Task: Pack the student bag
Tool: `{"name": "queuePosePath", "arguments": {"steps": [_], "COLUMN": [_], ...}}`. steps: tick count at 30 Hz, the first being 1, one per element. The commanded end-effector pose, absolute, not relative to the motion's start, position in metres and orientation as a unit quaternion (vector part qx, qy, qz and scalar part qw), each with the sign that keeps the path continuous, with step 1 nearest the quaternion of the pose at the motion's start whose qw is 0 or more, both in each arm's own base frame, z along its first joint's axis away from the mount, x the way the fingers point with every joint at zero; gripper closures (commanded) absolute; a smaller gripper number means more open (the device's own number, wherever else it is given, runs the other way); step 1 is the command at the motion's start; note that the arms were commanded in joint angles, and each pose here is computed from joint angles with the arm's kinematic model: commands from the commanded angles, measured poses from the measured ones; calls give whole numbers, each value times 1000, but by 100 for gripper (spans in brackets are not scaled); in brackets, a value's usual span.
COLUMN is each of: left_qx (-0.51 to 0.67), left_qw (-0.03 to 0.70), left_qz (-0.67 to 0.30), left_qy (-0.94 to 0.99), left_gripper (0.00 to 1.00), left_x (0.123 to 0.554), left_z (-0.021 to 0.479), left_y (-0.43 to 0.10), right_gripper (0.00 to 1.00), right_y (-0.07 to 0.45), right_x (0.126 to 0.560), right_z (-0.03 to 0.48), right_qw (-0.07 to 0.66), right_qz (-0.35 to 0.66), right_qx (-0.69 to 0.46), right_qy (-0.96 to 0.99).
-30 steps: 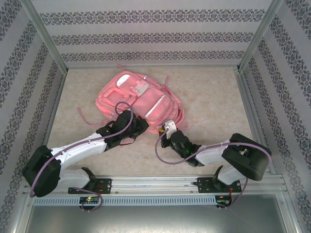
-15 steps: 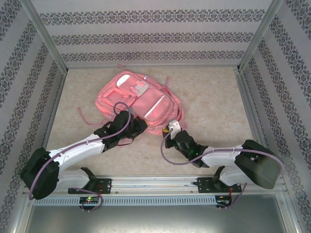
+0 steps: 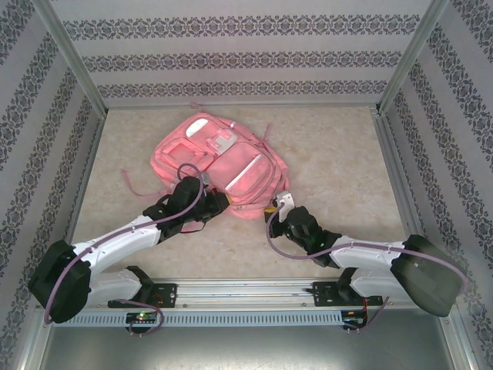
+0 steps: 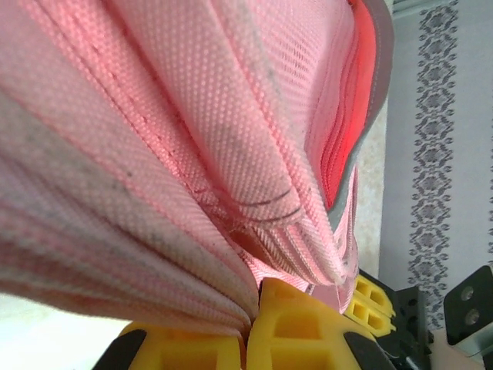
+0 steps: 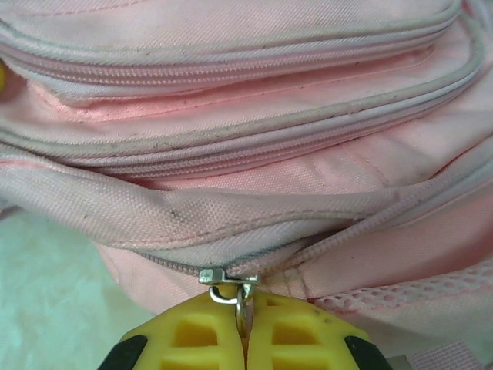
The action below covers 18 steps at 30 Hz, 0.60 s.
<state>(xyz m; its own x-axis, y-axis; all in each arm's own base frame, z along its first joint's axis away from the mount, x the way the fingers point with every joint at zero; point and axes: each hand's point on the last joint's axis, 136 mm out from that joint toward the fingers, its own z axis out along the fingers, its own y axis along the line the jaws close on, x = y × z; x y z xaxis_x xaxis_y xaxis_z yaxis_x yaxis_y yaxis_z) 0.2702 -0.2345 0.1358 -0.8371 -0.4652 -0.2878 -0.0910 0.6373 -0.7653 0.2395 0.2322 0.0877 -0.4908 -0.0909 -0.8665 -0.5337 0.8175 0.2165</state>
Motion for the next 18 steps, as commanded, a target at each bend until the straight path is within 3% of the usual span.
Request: {"name": "queuePosePath", "arguments": {"steps": [1, 10, 14, 18], "left_qx": [-119, -35, -38, -74], "left_qw": [270, 230, 230, 221], "left_qz": [-333, -257, -257, -271], "left_qy": [896, 938, 938, 934], "left_gripper": [100, 86, 77, 75], "left_x": [278, 290, 302, 310], "left_z": [140, 140, 150, 153], "left_y": [-208, -215, -215, -198], "right_gripper": [100, 100, 100, 100], "right_y": [220, 293, 337, 385], "right_x": [227, 180, 183, 199], "right_z": [63, 62, 68, 75], "right_qw": [416, 356, 340, 332], "right_qz": [206, 248, 279, 300], "right_qx": [-204, -339, -330, -301], "right_qy": [862, 835, 835, 842]}}
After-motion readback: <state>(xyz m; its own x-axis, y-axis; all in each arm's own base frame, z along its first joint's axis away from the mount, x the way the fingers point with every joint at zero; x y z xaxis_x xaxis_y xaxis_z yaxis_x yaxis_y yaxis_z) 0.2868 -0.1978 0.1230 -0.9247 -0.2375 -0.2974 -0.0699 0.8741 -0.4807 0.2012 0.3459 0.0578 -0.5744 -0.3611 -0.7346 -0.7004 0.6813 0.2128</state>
